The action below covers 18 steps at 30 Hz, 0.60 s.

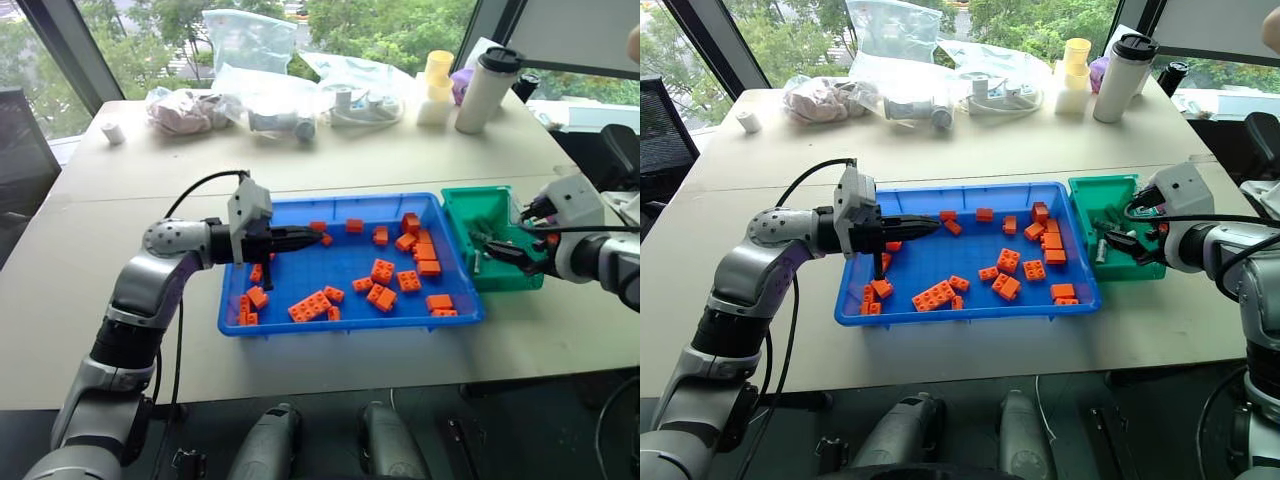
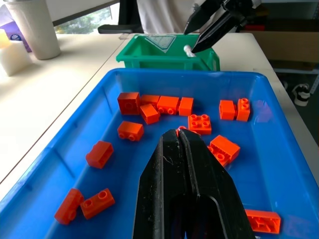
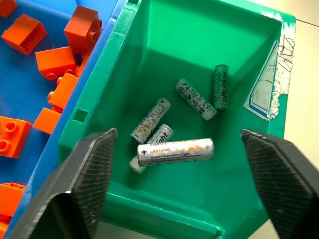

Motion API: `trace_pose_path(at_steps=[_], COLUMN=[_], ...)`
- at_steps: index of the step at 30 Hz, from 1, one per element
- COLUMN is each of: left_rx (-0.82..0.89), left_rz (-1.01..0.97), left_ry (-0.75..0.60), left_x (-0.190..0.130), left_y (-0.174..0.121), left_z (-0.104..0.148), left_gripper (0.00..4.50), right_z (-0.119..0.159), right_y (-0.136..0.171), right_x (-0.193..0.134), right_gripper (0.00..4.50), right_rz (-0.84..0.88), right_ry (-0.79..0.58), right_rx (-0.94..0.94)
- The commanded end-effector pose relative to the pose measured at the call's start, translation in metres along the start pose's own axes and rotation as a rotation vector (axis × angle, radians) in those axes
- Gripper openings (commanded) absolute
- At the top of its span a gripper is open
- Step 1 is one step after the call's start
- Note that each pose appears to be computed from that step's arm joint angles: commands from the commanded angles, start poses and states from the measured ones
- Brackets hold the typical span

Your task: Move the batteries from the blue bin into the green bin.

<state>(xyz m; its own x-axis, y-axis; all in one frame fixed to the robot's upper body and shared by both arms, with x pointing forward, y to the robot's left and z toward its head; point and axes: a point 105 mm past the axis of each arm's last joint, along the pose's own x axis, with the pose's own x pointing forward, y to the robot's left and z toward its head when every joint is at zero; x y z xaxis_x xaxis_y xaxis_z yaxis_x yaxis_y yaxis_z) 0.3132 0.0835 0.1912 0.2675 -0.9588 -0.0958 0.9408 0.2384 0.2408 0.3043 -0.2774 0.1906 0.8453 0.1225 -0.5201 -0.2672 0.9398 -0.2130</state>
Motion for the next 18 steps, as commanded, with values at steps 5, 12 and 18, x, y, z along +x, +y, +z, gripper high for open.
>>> trace_pose_path(at_steps=[5, 12, 18], left_rx=[0.037, 0.052, 0.044], left_rz=[-0.01, -0.03, -0.044], left_ry=[-0.028, -0.007, 0.011], left_x=[-0.006, -0.016, -0.023], left_y=[0.001, 0.002, 0.001], left_z=[0.018, 0.026, 0.027], left_gripper=[0.0, 0.0, 0.0], right_z=[0.041, 0.056, 0.052], right_y=[0.004, 0.049, 0.066], right_x=[-0.028, -0.064, -0.072], right_gripper=[4.46, 4.46, 4.46], right_rz=[0.028, 0.309, 0.407], right_ry=[-0.141, -0.209, -0.217], right_rx=[-0.152, -0.422, -0.464])
